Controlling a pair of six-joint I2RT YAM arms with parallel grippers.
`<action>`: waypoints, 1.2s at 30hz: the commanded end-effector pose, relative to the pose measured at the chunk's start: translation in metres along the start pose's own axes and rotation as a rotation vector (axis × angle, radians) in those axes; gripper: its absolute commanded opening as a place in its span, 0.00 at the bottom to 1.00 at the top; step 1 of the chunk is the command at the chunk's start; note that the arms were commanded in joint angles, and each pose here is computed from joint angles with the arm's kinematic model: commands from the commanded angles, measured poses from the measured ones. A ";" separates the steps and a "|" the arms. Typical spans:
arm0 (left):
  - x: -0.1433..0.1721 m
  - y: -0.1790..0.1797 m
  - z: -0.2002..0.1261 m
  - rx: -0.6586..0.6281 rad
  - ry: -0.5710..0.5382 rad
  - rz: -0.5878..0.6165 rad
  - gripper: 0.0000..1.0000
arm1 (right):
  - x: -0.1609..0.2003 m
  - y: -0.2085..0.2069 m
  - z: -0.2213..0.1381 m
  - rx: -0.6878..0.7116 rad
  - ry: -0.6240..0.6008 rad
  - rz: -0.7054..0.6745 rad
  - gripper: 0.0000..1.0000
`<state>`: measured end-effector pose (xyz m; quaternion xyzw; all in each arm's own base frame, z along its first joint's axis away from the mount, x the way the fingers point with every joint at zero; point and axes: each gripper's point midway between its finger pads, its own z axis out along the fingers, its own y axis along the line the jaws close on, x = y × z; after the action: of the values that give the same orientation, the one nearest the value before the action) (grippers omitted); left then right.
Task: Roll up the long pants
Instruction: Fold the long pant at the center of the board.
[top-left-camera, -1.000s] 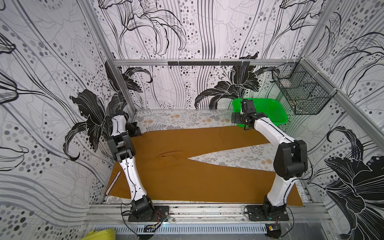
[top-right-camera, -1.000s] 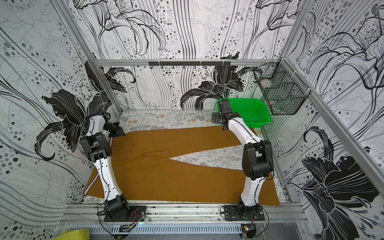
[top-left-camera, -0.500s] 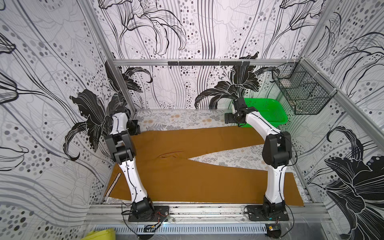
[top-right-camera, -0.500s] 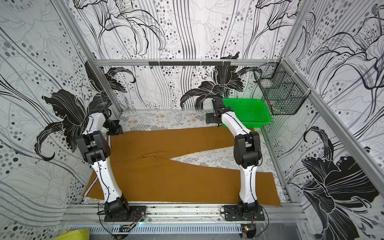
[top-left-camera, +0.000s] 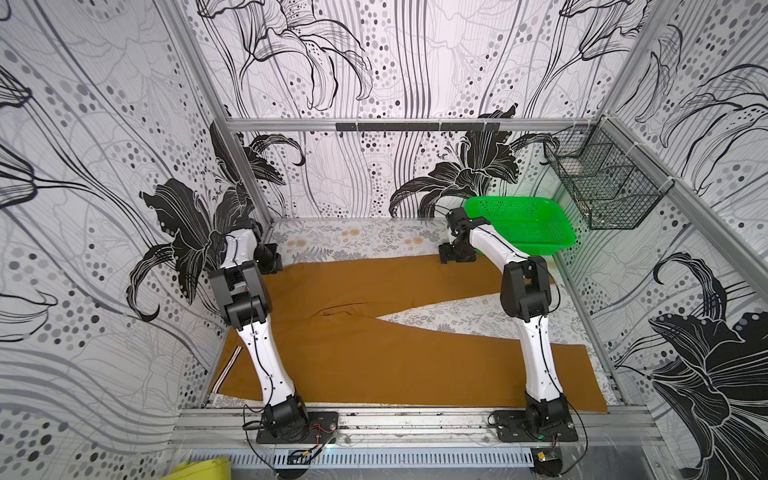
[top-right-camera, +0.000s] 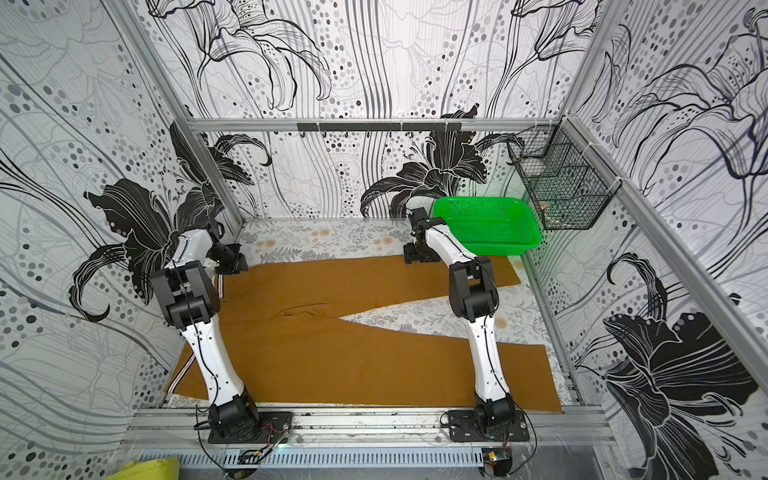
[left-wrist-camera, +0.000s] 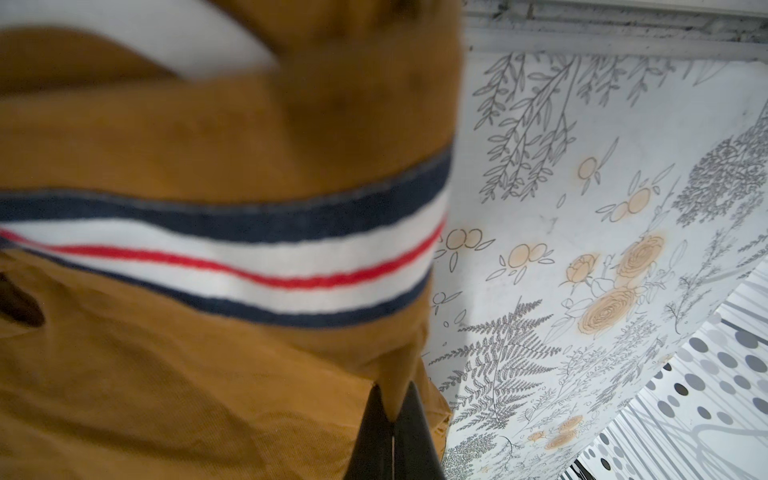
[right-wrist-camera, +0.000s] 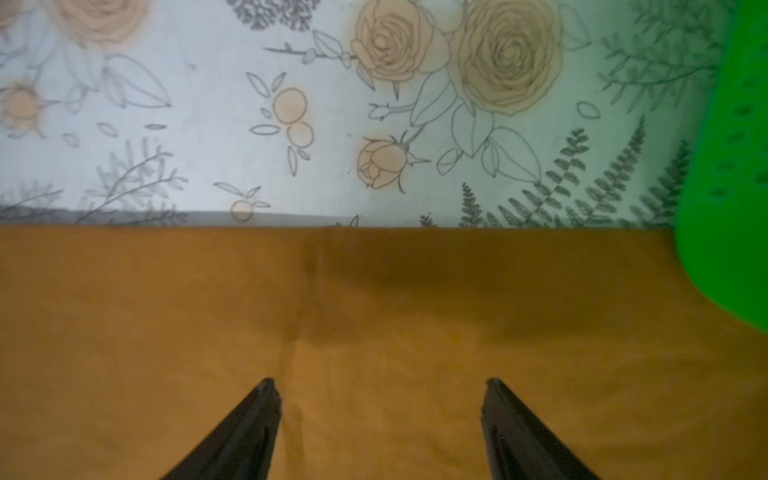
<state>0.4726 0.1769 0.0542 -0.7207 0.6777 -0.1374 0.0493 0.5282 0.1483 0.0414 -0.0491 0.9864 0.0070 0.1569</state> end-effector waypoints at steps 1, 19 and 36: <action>0.008 -0.004 -0.003 0.013 0.016 0.036 0.00 | -0.002 -0.016 0.005 0.047 0.027 0.059 0.82; 0.010 -0.003 -0.005 0.015 0.022 0.048 0.00 | 0.006 -0.043 0.051 0.023 0.166 0.190 0.82; 0.013 -0.002 0.001 0.028 0.045 0.046 0.00 | 0.040 -0.007 0.061 0.097 0.266 -0.029 0.77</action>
<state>0.4751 0.1752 0.0471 -0.7093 0.6878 -0.1453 0.0526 0.5498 0.1413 0.0273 -0.0380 0.9902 -0.0321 0.1308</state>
